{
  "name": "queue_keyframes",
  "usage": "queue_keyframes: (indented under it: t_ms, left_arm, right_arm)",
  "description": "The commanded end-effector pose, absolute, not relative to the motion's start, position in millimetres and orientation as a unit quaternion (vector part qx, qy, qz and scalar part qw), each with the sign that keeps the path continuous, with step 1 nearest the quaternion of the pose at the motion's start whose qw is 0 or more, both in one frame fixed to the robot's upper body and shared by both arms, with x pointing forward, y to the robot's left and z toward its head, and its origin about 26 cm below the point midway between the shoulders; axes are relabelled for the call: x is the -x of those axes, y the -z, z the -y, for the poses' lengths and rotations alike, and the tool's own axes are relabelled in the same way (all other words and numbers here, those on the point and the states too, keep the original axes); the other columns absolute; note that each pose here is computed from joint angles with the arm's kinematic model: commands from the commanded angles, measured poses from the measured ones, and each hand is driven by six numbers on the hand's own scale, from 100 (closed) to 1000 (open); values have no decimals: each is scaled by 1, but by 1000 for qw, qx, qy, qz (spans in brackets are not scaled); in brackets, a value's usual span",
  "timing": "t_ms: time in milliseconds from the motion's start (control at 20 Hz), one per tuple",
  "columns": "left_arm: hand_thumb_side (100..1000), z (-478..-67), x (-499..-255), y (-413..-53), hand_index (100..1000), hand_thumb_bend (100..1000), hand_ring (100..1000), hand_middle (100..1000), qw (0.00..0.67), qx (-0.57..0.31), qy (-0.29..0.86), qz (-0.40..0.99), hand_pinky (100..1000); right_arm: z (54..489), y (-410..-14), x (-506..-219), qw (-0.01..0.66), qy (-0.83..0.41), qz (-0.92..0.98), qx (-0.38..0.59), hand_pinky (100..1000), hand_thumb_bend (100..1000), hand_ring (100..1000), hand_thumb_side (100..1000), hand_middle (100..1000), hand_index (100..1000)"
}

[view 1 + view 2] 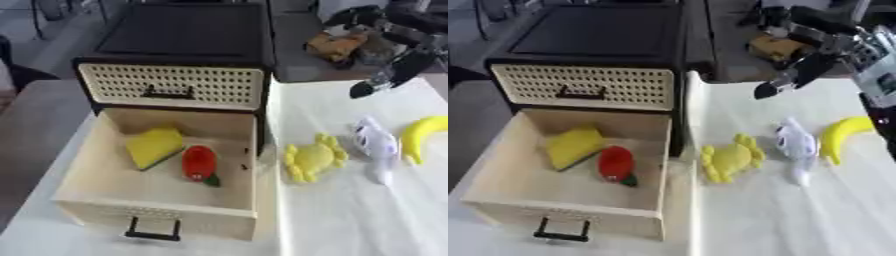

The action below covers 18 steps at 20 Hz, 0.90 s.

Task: Pick up objects from table and place into drawer.

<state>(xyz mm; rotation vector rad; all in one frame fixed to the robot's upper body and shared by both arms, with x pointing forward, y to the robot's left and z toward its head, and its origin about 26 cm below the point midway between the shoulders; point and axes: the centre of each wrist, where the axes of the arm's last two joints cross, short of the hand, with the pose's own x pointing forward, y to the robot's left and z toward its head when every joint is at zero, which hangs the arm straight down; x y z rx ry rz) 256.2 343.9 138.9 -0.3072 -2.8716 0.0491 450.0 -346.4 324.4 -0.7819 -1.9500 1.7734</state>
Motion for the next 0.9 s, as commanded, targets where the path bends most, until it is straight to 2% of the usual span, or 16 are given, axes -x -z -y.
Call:
queue_keyframes:
  t_ms: [50,450,550,900]
  left_arm:
    - [967,-343,-256,-144,1000,345,891,804,109,104,4,989,933]
    - [967,-342,-257,-146,1000,332,891,805,110,109,-1,988,933]
    - [967,-342,-258,-147,1000,329,890,805,109,111,-3,988,933]
    - [966,-340,-259,-148,1000,325,890,805,110,116,-8,987,933]
  right_arm:
    - [348,-327,-448,119,-749,602,251,839,862,967,666,842,926]
    - [341,-302,-446,120,-774,575,235,840,844,970,599,841,934]
    - [340,-296,-445,121,-778,573,228,839,855,970,561,830,924]
    - [335,-279,-443,124,-788,569,200,834,850,962,520,812,902]
